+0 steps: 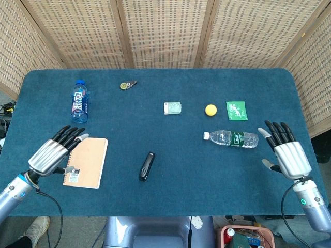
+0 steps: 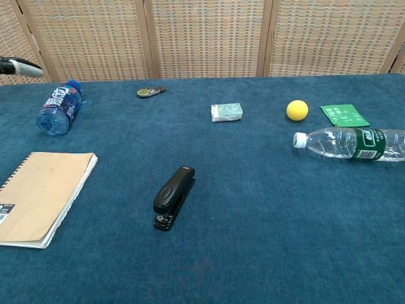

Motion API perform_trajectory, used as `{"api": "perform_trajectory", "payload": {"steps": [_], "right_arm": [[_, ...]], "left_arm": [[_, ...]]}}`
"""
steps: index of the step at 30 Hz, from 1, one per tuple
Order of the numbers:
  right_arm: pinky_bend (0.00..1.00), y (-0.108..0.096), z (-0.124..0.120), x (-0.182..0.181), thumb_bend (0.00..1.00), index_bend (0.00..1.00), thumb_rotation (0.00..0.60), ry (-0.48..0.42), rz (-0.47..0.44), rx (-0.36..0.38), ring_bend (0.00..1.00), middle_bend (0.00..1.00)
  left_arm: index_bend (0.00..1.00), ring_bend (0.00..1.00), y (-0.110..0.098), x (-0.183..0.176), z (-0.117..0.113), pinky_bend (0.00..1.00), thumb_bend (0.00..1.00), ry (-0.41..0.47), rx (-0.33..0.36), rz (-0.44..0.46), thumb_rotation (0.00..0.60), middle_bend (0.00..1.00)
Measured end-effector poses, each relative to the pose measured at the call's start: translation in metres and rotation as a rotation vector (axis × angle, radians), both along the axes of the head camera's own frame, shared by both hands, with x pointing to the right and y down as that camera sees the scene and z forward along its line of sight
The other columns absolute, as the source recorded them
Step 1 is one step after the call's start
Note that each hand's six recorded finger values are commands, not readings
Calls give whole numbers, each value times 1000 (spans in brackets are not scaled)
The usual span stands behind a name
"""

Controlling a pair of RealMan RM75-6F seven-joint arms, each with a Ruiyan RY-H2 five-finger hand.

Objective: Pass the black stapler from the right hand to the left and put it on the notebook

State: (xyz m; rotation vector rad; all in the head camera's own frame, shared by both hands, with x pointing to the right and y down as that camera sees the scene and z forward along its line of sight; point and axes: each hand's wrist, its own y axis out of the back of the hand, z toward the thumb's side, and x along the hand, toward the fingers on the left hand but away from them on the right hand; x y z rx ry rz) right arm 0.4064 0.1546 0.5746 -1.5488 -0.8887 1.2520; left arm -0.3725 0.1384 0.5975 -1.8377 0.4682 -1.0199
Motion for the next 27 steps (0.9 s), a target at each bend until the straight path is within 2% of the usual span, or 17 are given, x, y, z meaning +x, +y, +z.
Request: {"api": "perform_trajectory", "payload": {"steps": [6, 10, 13, 18, 20, 27], "right_arm": [[0, 37, -13, 16, 0, 0, 600, -36, 187, -18, 0, 0], [0, 46, -22, 18, 0, 0, 600, -37, 248, -4, 0, 0], [0, 44, -24, 21, 0, 0, 600, -48, 256, 9, 0, 0], [0, 39, -22, 35, 0, 0, 600, -25, 277, 16, 0, 0], [0, 38, -20, 38, 0, 0, 600, -28, 289, 6, 0, 0], [0, 34, -11, 50, 0, 0, 600, -32, 322, -29, 0, 0]], "left_arm": [[0, 0, -11, 42, 21, 0, 0, -2, 47, 308, 600, 0], [0, 0, -16, 72, 41, 0, 0, -32, 92, 532, 600, 0], [0, 0, -23, 96, 55, 0, 17, -40, 137, 657, 600, 0], [0, 0, -41, 137, 80, 49, 183, -47, 190, 786, 600, 0], [0, 0, -45, 157, 90, 54, 217, -45, 200, 837, 600, 0], [0, 0, -31, 227, 114, 77, 270, -8, 177, 992, 600, 0]]}}
